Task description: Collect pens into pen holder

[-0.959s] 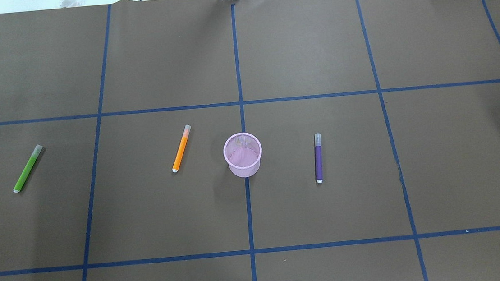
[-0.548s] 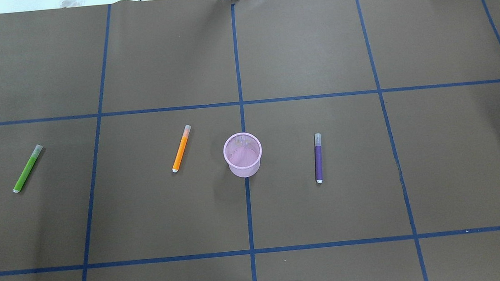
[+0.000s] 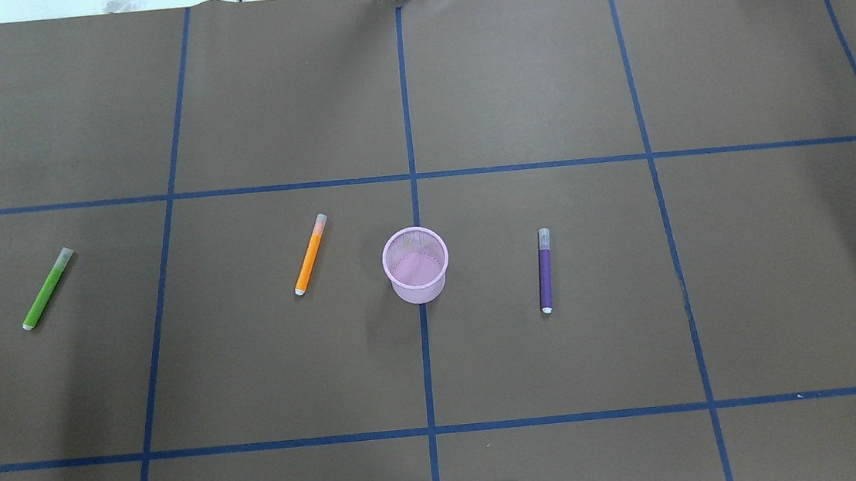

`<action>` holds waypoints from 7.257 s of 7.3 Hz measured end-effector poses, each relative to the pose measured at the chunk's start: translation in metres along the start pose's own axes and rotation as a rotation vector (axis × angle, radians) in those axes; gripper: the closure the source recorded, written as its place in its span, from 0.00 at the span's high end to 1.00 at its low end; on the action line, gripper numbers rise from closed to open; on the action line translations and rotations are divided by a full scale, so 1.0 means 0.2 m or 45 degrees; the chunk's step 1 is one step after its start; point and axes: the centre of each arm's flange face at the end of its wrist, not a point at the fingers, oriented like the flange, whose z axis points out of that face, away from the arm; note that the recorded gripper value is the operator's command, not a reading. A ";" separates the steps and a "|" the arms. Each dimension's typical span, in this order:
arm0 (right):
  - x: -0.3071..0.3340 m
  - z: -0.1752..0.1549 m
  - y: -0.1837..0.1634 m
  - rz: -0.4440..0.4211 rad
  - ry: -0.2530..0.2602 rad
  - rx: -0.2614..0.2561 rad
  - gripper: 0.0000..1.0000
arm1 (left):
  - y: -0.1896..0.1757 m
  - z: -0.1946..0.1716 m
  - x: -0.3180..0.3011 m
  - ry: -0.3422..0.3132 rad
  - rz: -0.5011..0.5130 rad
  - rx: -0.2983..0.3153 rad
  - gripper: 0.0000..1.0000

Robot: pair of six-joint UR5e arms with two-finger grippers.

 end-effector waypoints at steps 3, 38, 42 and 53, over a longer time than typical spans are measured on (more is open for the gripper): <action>0.12 0.16 0.17 0.018 -0.001 -0.022 1.00 | -0.10 -0.01 -0.01 -0.004 0.043 0.049 1.00; -2.67 0.39 -0.43 0.460 -0.509 1.046 0.00 | -0.13 0.05 0.04 0.007 0.118 0.093 1.00; -3.60 0.29 -0.51 0.494 -0.343 1.166 0.00 | -0.12 0.09 0.04 0.018 0.117 0.077 1.00; -3.61 0.35 -0.80 0.406 -0.132 1.039 0.99 | -0.12 0.11 0.07 0.029 0.124 0.092 1.00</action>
